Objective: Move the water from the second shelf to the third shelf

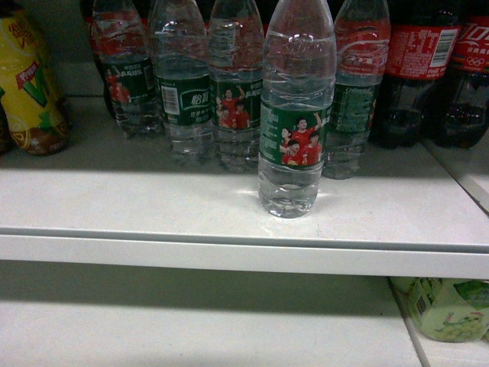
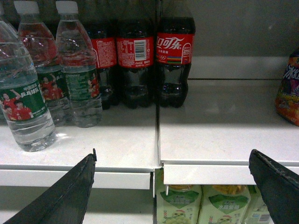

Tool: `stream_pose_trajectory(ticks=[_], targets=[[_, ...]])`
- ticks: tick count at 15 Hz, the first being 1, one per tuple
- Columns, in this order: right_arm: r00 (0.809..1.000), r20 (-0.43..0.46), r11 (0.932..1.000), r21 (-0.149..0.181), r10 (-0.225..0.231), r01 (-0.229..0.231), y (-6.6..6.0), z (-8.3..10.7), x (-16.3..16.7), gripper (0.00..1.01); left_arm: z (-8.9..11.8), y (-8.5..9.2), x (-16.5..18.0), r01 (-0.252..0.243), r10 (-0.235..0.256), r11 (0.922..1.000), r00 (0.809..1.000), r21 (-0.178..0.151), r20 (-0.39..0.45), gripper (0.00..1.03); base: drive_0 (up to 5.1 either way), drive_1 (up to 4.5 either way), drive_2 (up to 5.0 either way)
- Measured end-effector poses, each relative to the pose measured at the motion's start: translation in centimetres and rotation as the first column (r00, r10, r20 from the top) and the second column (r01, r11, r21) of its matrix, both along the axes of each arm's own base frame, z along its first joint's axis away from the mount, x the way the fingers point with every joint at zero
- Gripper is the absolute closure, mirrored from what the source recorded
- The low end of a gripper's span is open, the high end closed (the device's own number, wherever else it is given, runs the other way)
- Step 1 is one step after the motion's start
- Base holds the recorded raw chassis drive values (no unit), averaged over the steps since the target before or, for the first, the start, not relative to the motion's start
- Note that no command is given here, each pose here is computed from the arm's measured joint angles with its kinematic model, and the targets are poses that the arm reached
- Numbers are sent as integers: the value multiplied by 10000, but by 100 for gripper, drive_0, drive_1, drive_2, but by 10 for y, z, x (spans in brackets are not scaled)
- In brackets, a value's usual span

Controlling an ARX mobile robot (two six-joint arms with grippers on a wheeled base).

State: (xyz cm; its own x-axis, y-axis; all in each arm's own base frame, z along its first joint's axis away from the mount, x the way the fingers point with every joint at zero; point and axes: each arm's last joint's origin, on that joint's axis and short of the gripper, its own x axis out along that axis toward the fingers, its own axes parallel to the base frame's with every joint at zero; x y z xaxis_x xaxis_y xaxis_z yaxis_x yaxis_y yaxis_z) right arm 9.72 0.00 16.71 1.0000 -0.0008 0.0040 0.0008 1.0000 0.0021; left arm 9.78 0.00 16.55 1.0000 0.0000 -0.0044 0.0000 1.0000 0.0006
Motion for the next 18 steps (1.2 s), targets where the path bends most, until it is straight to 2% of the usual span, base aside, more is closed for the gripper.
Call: stream_pose_trajectory(ticks=[18], targets=[[10000,0,10000,0,0,0,0,0,0,3,0,0,0,0,0,10000,10000,0,-4,5,0,0,0]])
